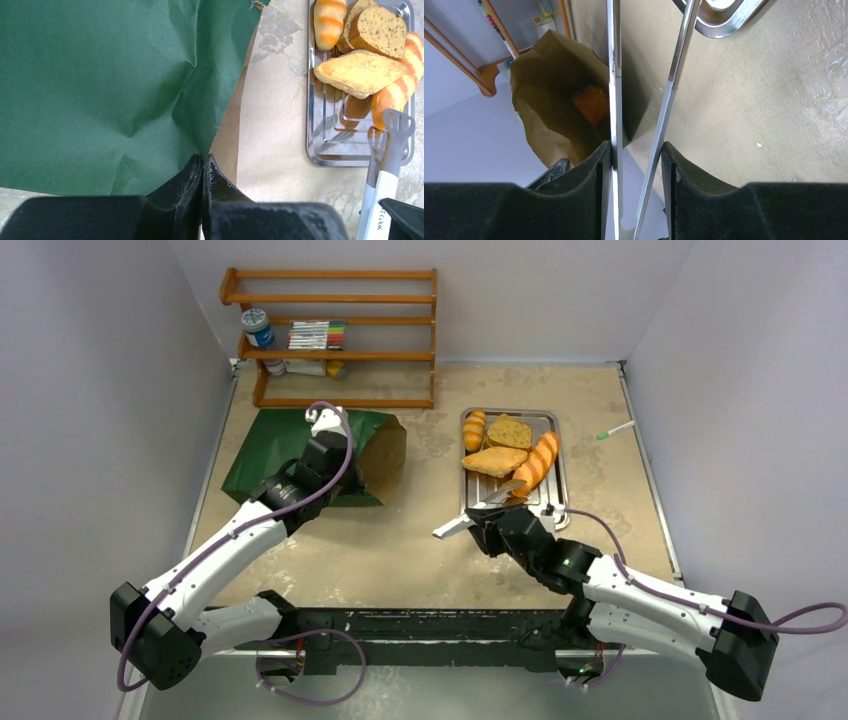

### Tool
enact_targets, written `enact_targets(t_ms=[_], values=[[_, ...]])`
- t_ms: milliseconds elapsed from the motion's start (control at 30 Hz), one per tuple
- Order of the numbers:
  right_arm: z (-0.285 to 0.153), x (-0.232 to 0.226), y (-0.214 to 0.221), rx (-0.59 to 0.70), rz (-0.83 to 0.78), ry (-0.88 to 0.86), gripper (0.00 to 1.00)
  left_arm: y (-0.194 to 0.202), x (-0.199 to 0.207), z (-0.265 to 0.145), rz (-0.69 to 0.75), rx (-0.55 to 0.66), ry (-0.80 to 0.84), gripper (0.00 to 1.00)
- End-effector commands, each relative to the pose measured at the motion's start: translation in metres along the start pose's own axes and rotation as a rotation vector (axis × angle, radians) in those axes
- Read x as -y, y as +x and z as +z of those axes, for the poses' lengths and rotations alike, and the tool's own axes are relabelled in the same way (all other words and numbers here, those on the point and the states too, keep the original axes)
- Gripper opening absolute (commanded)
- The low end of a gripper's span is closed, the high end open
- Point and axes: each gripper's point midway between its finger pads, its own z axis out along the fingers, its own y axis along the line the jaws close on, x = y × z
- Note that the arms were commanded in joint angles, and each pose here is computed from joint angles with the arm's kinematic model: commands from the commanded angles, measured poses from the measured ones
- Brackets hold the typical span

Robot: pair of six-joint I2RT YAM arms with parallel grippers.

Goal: Take the fake bread out of the paper bag
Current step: Place the fake bread in the container.

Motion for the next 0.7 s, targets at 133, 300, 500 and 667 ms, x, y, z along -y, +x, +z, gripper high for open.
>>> enact_targets(t_ms=[133, 300, 500, 667], values=[[-0.013, -0.024, 0.008, -0.013, 0.036, -0.039, 0.40, -0.027, 0.020, -0.008, -0.062, 0.067, 0.073, 0.00], [-0.016, -0.022, 0.011, -0.023, 0.029, -0.028, 0.36, -0.028, 0.020, -0.008, -0.073, 0.068, 0.074, 0.00], [-0.024, -0.026, 0.017, -0.043, 0.015, -0.033, 0.32, -0.028, 0.021, -0.009, -0.088, 0.068, 0.076, 0.00], [-0.028, -0.031, 0.018, -0.046, 0.006, -0.039, 0.32, -0.027, 0.020, -0.008, -0.090, 0.066, 0.069, 0.00]])
